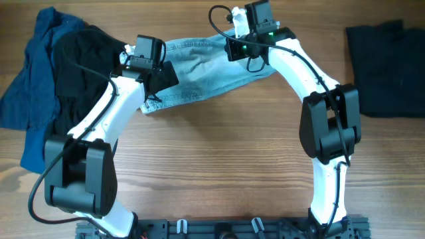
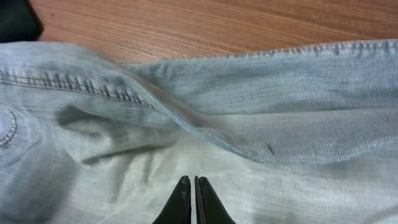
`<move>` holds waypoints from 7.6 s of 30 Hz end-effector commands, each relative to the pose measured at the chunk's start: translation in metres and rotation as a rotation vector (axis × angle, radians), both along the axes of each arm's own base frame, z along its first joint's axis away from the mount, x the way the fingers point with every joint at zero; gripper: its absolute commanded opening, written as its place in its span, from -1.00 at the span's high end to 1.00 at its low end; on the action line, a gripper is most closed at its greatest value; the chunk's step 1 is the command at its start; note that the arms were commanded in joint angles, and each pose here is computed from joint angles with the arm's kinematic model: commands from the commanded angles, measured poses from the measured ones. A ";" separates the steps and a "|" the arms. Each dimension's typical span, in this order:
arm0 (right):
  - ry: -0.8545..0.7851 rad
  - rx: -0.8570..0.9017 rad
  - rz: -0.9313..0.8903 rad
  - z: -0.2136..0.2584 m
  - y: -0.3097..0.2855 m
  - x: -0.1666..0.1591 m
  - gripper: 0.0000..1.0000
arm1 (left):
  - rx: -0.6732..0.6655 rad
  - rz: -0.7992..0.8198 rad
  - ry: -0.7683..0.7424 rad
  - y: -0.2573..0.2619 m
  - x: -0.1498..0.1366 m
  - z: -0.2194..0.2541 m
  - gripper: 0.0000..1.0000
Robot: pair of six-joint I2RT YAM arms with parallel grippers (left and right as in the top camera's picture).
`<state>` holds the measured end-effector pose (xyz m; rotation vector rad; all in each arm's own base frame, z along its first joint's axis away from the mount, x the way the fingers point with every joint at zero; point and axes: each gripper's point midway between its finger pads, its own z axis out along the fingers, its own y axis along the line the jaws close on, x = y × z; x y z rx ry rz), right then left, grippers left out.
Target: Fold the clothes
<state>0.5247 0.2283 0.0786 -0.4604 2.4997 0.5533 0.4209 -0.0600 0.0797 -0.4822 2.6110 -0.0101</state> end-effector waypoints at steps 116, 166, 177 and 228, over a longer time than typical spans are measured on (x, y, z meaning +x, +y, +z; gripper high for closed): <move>0.231 -0.136 -0.370 0.057 -0.230 -0.041 -0.99 | -0.040 -0.111 -0.081 -0.003 -0.043 0.091 -1.00; 0.428 0.132 -0.248 -0.072 -0.237 -0.036 -0.74 | -0.101 -0.036 0.029 0.028 -0.019 0.034 -0.96; 0.429 0.195 -0.275 -0.096 -0.229 -0.023 0.14 | -0.103 -0.039 0.059 0.023 -0.021 0.022 -0.94; 0.156 0.139 0.146 0.081 0.008 -0.067 0.91 | -0.188 -0.090 -0.014 0.006 -0.004 0.032 -0.99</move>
